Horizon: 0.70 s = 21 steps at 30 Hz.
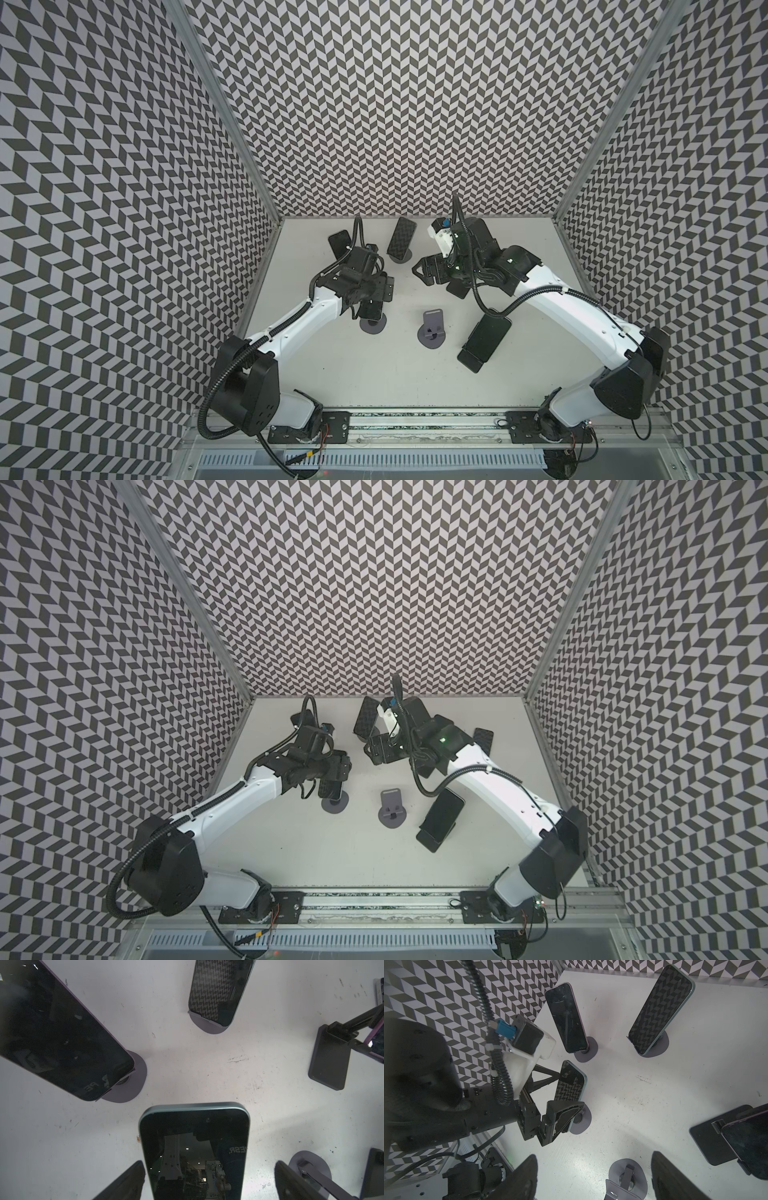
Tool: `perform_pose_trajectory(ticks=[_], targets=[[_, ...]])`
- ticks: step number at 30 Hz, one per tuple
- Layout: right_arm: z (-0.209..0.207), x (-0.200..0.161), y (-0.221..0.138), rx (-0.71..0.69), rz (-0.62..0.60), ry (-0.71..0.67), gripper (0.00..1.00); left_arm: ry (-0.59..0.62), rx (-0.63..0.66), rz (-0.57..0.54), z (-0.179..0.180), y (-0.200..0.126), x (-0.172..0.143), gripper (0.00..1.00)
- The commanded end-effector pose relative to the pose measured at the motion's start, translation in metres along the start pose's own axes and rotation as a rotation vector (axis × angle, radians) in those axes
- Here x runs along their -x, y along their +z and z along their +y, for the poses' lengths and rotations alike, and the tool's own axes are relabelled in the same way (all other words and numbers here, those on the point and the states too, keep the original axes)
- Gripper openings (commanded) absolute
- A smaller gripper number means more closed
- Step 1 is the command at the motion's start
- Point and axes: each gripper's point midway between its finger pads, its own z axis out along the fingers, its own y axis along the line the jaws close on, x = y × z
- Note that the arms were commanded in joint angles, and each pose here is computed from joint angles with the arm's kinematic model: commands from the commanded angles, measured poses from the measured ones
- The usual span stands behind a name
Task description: Remove the phone from the phone stand
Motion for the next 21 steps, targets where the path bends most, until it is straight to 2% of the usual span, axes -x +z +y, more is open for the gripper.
perform_pose_trajectory(ticks=[1,10,21], targets=[[0.005,0.011,-0.010,0.030,-0.058,0.002,0.84,-0.005,0.017,0.027,0.001,0.007,-0.009,0.97],[0.004,0.008,-0.010,0.025,-0.053,0.006,0.83,-0.004,0.023,0.043,0.003,0.015,-0.014,0.95],[0.002,0.006,-0.007,0.017,-0.041,0.005,0.84,0.001,0.040,0.057,0.005,0.024,-0.018,0.86]])
